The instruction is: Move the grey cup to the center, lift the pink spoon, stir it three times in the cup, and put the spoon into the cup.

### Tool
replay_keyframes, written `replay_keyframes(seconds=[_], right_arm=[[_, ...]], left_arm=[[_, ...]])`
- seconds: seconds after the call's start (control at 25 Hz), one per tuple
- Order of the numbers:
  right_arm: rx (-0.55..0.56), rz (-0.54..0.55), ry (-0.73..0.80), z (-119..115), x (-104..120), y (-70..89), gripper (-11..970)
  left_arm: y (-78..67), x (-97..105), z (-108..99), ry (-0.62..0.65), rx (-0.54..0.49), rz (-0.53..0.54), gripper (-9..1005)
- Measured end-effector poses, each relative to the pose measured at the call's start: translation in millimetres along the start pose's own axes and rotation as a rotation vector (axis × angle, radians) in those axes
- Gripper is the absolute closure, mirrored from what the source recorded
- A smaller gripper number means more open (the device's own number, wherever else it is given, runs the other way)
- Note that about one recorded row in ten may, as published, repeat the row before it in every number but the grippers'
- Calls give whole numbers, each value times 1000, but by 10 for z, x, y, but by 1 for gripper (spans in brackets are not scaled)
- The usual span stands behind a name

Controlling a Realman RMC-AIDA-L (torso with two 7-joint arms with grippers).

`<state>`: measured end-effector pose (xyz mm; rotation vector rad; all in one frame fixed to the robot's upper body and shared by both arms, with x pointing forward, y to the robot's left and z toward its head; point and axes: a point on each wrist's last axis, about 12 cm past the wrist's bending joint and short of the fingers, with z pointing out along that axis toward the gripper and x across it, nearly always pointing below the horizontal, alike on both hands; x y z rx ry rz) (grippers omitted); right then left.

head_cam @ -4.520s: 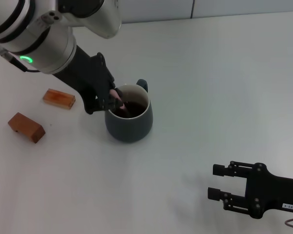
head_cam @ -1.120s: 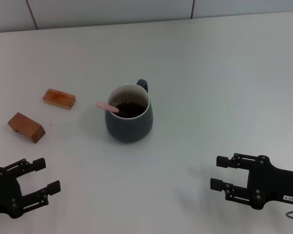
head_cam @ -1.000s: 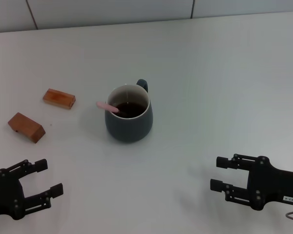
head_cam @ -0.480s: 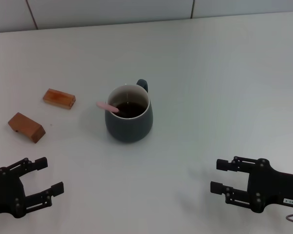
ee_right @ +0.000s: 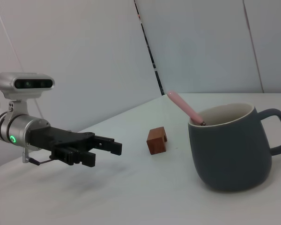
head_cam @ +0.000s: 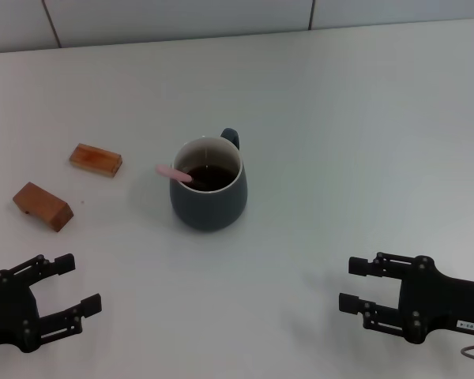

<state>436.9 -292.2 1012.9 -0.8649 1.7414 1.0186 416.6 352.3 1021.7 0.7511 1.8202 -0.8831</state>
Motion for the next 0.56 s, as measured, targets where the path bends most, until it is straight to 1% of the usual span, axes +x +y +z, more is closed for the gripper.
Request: replay_keyframes(seconds=[0.56], right_arm=[[1,-2,2,3,-3,-6,327]], left_arm=[[-4,-6,-6,1,7,-3,164]])
